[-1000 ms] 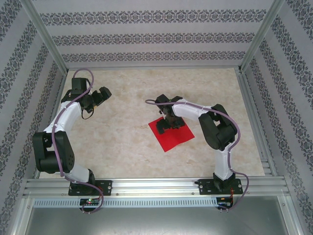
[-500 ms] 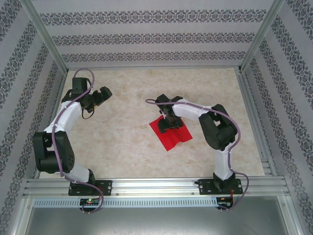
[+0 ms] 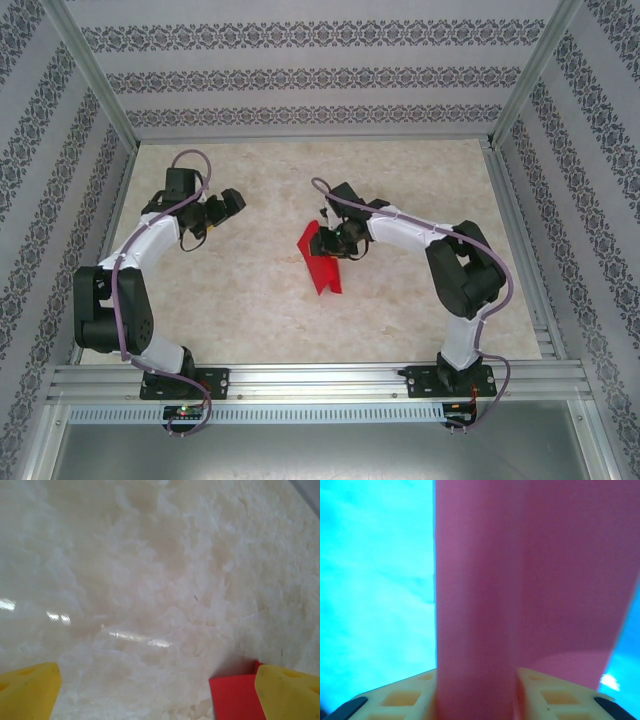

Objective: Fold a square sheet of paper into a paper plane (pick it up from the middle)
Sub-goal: Fold the square sheet of paper in half at the center of the table.

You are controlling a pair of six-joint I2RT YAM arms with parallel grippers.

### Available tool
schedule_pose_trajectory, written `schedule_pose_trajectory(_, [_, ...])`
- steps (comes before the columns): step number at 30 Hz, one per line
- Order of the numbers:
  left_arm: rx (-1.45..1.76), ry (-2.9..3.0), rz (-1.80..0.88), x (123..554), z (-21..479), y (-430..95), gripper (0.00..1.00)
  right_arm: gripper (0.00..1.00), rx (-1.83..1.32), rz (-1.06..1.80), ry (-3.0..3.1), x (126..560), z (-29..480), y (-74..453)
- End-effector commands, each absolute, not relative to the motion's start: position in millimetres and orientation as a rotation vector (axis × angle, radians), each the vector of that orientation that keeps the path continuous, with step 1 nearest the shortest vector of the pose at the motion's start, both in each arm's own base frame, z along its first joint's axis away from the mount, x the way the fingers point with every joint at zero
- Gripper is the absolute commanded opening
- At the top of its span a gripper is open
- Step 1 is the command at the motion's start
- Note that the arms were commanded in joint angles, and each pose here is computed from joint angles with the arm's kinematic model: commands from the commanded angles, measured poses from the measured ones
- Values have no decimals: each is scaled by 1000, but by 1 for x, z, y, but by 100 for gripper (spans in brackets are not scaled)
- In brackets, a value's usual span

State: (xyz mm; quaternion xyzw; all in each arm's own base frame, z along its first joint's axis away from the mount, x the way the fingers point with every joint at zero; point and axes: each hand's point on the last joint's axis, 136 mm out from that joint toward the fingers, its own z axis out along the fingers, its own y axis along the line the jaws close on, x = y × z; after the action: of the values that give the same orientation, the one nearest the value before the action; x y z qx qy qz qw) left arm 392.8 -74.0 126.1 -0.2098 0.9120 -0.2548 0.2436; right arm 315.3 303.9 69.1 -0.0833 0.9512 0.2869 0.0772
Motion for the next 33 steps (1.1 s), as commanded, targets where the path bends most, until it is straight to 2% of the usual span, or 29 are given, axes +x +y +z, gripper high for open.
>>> schedule_pose_trajectory(1, [-498, 2453, -777, 399, 130, -95, 100, 39, -230, 1244, 2617, 326, 127, 345])
schedule_pose_trajectory(4, [-445, 2454, -773, 397, 130, -102, 100, 38, -167, 1281, 2566, 336, 130, 346])
schedule_pose_trajectory(7, [-411, 2454, -777, 396, 130, -108, 100, 39, -104, 1225, 2611, 340, 109, 339])
schedule_pose_trajectory(15, [-354, 2469, -810, 392, 123, -131, 99, 43, 1, 932, 2752, 346, 54, 304])
schedule_pose_trajectory(19, [-352, 2476, -820, 393, 119, -138, 99, 48, 21, 708, 2822, 345, 36, 280])
schedule_pose_trajectory(23, [-342, 2483, -827, 392, 118, -144, 99, 62, 33, 534, 2832, 347, 33, 258])
schedule_pose_trajectory(26, [-333, 2491, -828, 391, 117, -148, 100, 69, 35, 474, 2815, 348, 37, 250])
schedule_pose_trajectory(33, [-316, 2499, -843, 390, 115, -156, 100, 72, 38, 363, 2802, 349, 39, 235])
